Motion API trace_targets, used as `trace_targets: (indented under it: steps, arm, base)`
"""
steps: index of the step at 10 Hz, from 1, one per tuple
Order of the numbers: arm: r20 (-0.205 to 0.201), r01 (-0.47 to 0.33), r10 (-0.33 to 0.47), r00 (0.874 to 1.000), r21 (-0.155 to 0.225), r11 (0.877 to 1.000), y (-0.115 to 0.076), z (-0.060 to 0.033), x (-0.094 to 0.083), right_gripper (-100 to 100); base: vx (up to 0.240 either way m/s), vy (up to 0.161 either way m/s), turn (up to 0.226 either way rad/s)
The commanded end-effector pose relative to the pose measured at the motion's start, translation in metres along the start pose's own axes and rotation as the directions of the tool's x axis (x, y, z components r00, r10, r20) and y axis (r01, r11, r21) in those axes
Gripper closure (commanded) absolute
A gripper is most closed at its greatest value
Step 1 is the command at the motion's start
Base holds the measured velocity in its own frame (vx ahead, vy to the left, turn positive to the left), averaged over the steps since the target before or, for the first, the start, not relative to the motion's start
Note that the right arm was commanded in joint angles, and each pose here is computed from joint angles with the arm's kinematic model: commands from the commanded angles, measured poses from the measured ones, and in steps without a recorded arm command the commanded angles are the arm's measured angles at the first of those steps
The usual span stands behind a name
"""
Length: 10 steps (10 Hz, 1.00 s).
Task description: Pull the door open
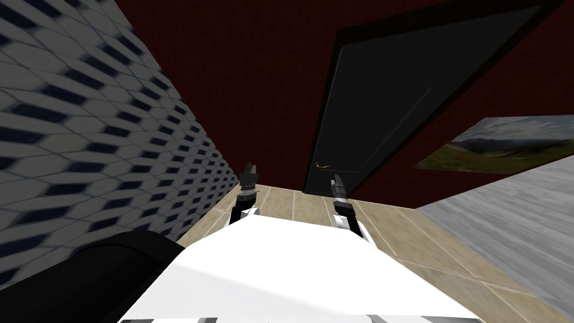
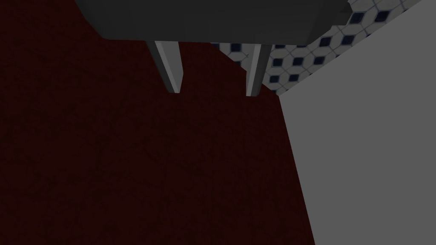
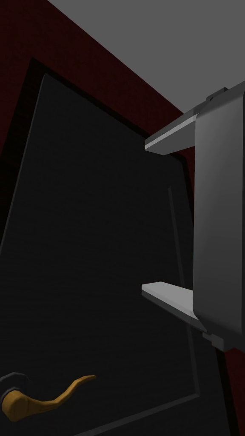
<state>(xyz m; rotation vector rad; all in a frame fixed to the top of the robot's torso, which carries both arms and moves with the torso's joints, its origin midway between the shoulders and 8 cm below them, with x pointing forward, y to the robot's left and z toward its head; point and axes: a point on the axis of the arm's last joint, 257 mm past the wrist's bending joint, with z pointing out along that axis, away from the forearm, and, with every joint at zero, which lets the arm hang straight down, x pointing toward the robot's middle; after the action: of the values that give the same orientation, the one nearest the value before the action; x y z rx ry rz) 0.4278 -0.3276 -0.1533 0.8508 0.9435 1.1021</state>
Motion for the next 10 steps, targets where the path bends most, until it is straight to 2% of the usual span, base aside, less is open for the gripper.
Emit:
trace_targets:
  steps: [1, 2, 4, 6, 8, 10]
  arm:
    - [-0.001, -0.008, 0.008, 1.0, 0.03, 1.0, -0.017, -0.0017, -0.002, -100]
    - [-0.001, -0.008, 0.008, 1.0, 0.036, 0.999, -0.02, -0.0027, -0.002, -100]
    - [-0.001, -0.016, 0.016, 1.0, 0.074, 0.997, -0.042, -0.0063, -0.004, -100]
    - [-0.001, -0.021, 0.021, 1.0, 0.095, 0.995, -0.054, -0.0086, -0.005, -100]
    - [0.002, -0.029, 0.029, 1.0, 0.132, 0.991, -0.075, -0.0133, -0.008, -100]
    - [0.004, -0.033, 0.033, 0.999, 0.151, 0.988, -0.086, -0.0159, -0.009, -100]
  base:
    - [0.11, -0.047, 0.073]
    - [0.061, -0.036, 0.019]
    - [0.052, -0.027, 0.055]
    - [0.076, -0.039, 0.06]
    - [0.067, -0.029, 0.058]
    - [0.071, -0.038, 0.047]
